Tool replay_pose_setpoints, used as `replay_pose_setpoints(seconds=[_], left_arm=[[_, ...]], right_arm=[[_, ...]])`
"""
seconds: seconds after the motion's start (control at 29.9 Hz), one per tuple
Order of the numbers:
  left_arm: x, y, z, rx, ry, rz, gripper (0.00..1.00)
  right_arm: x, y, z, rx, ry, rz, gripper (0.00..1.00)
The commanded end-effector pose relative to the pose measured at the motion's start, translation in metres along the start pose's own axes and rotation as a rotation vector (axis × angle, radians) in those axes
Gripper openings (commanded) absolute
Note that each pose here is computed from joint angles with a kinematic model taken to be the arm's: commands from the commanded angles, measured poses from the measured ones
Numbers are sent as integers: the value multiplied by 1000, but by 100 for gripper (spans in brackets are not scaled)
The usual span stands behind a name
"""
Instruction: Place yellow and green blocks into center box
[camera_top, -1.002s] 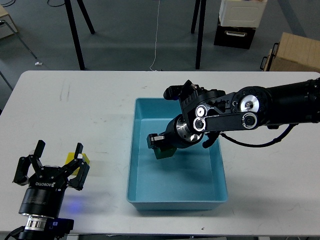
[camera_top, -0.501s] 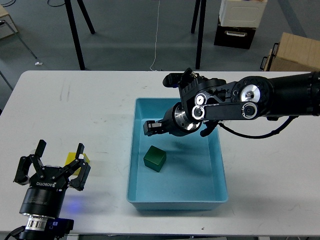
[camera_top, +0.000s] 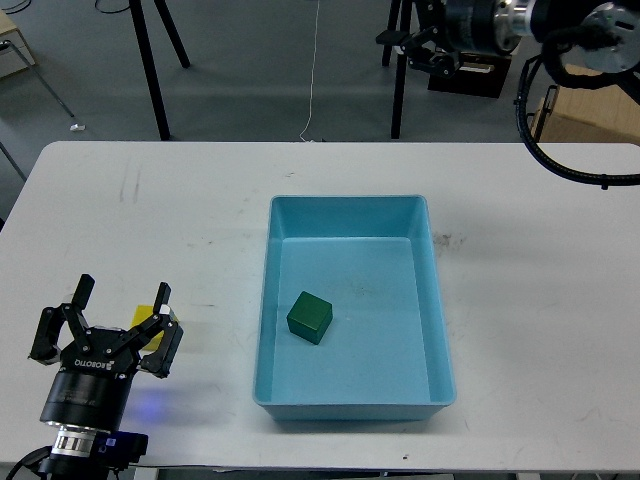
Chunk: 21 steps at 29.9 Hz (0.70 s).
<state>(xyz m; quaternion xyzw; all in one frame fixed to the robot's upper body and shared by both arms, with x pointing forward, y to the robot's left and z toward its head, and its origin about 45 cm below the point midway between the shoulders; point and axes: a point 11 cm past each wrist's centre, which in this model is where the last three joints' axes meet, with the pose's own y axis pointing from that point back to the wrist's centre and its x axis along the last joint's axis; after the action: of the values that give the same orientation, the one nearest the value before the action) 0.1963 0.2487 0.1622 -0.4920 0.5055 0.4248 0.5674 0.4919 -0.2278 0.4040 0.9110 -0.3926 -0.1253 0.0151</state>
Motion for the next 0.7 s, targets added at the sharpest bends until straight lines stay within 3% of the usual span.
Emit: replay_pose_setpoints(seconds=[0.0,0.13,0.3,0.47,0.67], left_arm=[[0,0,1,1,-2,-1,100],[0,-1,1,1,-5,-2,100],[-3,-5,1,3,-6,-15,100],[-3,-5,1,2,-5,-15,100],[-3,-4,3,-4,-6,-13,100]], right_arm=[[58,68,6,191,-286,90,74],[108,141,37,381,-558,229,75],[137,208,86,571,-797,349,76],[115,240,136,579,-909,353,78],[62,265,187,523,-1030,324,79]])
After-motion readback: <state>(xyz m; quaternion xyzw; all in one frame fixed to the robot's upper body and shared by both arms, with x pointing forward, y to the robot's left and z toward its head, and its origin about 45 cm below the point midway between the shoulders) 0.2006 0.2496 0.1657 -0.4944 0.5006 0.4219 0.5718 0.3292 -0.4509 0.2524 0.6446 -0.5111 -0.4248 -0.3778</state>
